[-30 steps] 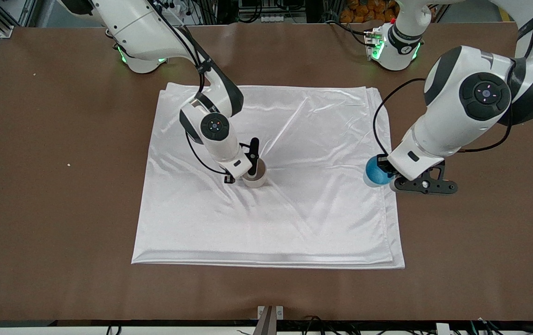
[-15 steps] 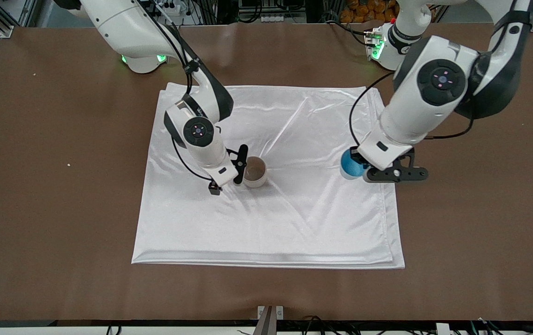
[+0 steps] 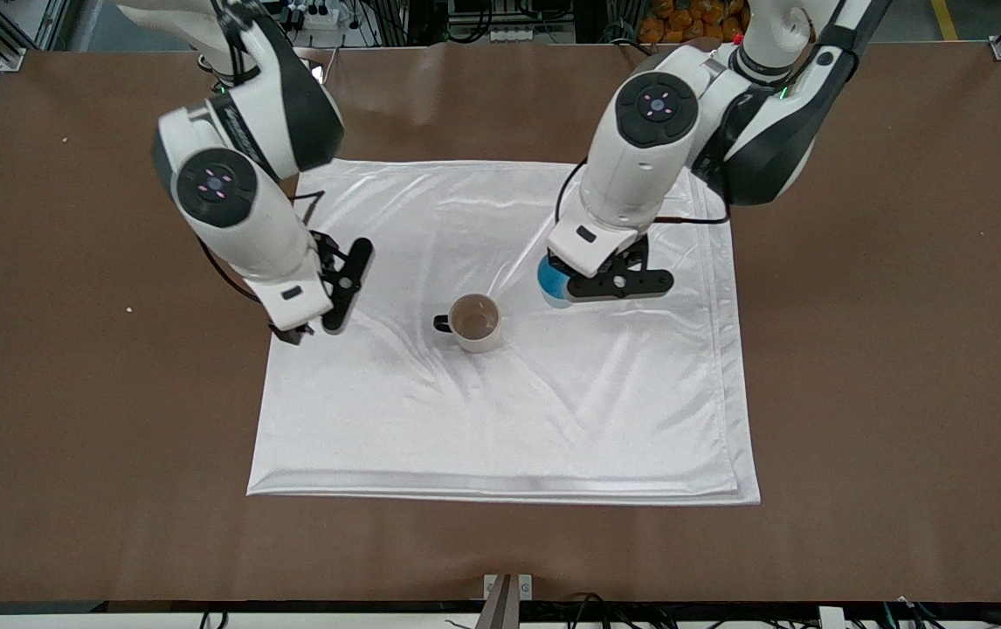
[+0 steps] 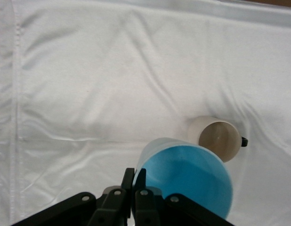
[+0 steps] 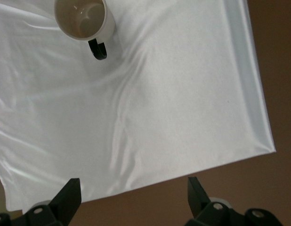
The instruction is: Place blue cup into white mug on cloth
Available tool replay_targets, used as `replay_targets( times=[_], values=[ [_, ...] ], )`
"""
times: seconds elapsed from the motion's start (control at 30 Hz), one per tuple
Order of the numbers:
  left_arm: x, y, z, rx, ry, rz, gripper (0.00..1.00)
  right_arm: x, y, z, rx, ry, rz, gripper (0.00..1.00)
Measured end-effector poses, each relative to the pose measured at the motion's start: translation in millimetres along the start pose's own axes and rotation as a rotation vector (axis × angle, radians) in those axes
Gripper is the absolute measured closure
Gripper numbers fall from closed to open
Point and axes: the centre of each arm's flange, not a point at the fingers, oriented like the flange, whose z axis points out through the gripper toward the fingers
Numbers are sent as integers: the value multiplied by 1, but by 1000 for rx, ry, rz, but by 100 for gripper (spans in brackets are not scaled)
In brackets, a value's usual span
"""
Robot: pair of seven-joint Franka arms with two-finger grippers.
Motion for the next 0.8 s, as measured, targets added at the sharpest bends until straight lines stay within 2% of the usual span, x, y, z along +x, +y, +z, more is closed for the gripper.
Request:
replay_targets(
  times=[0.17, 0.5, 0.6, 0.8],
  values=[
    [-18, 34, 27, -36, 1, -27, 96, -44, -5, -57, -15, 8, 78, 0],
    [-27, 60, 79, -63, -24, -21, 96, -104, -27, -126, -34, 13, 353, 0],
    [-31, 67, 87, -69, -27, -11, 96, -124, -25, -136, -39, 17, 451, 0],
    [-41, 81, 103, -84, -23, 12, 96, -164, -13, -142, -38, 23, 727, 0]
  ],
)
